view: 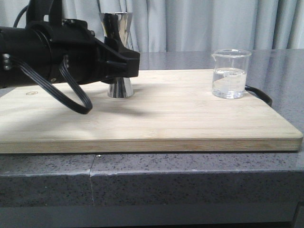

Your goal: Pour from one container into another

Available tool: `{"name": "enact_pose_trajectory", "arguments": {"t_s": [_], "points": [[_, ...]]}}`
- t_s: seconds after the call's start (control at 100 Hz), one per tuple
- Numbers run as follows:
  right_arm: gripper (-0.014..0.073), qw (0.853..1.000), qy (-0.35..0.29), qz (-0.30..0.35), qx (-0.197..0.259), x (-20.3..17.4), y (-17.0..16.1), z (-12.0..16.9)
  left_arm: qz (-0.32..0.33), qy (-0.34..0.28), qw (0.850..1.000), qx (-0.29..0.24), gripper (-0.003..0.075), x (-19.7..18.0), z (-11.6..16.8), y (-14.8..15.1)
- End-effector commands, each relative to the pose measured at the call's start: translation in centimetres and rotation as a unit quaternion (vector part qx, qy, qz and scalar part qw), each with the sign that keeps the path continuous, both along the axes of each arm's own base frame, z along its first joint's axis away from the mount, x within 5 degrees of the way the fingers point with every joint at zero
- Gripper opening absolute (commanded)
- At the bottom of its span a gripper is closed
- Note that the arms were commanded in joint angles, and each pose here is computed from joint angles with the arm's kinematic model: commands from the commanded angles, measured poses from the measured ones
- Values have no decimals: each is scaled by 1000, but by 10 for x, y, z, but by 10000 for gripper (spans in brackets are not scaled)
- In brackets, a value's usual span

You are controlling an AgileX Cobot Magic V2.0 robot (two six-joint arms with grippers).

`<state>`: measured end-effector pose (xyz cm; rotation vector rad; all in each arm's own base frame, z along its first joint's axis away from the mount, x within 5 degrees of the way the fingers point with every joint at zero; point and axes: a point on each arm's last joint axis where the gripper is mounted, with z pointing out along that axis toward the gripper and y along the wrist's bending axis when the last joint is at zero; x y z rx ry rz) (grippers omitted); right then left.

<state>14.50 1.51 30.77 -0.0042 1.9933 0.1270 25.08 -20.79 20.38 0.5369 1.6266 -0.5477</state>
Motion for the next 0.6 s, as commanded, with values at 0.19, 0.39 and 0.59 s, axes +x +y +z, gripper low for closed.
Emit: {"name": "enact_pose_trajectory", "arguments": {"t_s": [0.19,0.39,0.59], "points": [[300,998,-56,4,5,4,1,17,6,-83,994,-69,-20,2,33,0],[300,997,-62,50,15,7,17,16,3,-80,994,-80,-20,-1,38,0],[414,994,-60,93,13,15,33,4,-7,-89,992,-94,-20,-14,67,6]]}}
